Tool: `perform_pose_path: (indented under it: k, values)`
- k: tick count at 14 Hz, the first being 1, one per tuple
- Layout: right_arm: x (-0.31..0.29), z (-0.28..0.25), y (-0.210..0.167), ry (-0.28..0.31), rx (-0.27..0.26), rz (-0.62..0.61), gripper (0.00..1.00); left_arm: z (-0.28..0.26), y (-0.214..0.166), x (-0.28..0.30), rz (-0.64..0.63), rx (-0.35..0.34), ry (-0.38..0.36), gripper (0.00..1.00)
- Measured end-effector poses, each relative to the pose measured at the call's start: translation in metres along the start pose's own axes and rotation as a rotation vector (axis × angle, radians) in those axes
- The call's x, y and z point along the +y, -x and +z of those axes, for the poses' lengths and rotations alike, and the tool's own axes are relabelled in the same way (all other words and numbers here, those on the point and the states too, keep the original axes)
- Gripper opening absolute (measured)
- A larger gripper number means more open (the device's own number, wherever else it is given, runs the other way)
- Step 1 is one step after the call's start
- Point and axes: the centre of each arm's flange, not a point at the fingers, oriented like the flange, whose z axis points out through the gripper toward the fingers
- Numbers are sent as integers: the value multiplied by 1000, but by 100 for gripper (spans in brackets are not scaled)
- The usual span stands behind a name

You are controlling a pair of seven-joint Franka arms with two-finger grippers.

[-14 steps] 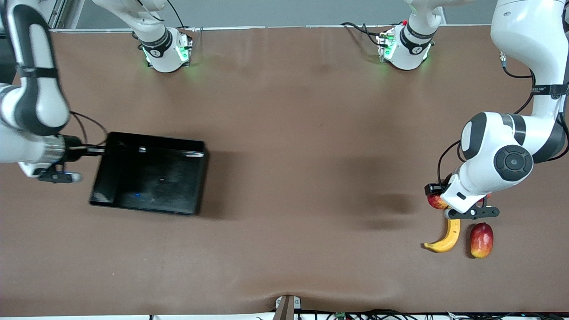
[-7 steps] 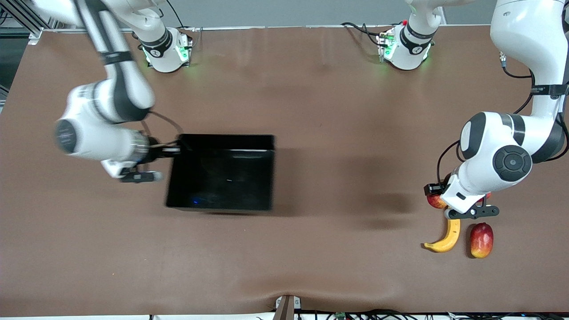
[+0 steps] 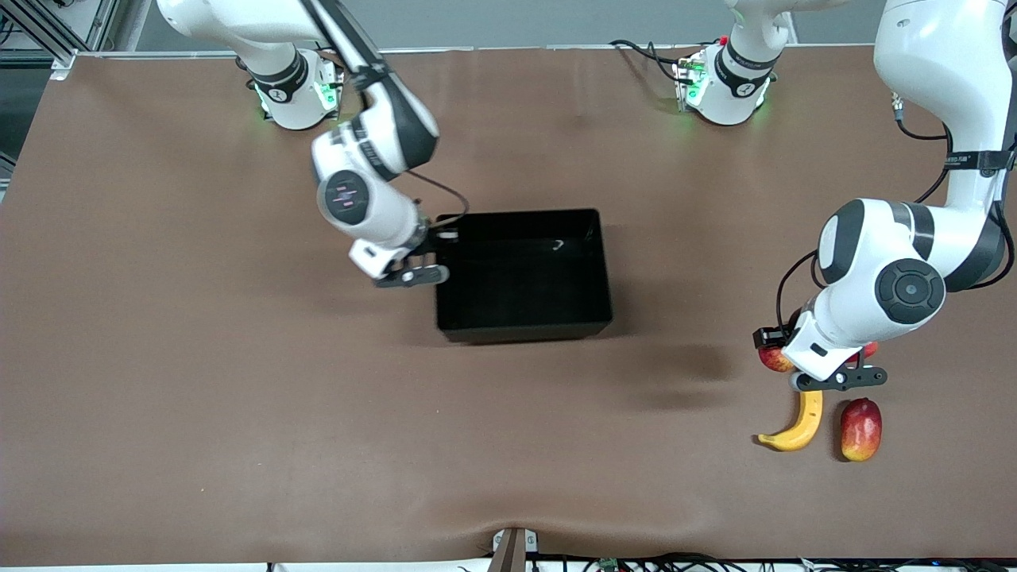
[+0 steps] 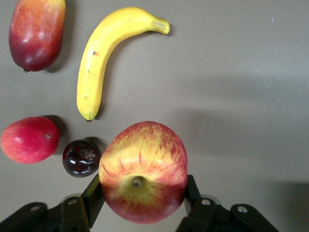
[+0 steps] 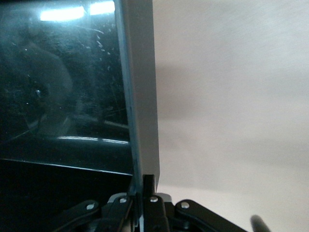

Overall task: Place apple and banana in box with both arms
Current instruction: 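Push the black box toward the table center with the right gripper, then carry the apple over the box while the right gripper withdraws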

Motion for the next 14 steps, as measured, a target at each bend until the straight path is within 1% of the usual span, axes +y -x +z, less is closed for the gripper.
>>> perform_pose_path:
  k: [1, 4, 6, 7, 9, 10, 11, 12, 14]
  values:
    - [-11, 12, 2, 5, 8, -15, 6, 0, 0, 0, 0, 0, 0, 70]
    - [-33, 38, 2, 4, 60, -30, 6, -4, 0, 3, 5, 6, 3, 70]
    - [-43, 44, 3, 2, 73, -23, 6, -13, 3, 15, 24, 10, 11, 70]
    - [-44, 46, 3, 3, 72, -15, 12, -18, 6, 24, 37, 11, 16, 70]
    - [-38, 45, -2, 1, 77, 26, 33, -28, 13, 45, 56, 11, 27, 70]
    - [-31, 41, -8, -3, 83, 65, 44, -31, 18, 59, 48, 11, 36, 70]
    - [-23, 36, -15, -9, 88, 112, 54, -35, 24, 77, 40, 8, 47, 70]
    - [-15, 28, -22, -13, 79, 168, 65, -39, 32, 97, 34, 1, 57, 70]
    - [3, -3, -35, -20, 49, 281, 84, -49, 52, 140, 5, -6, 81, 70]
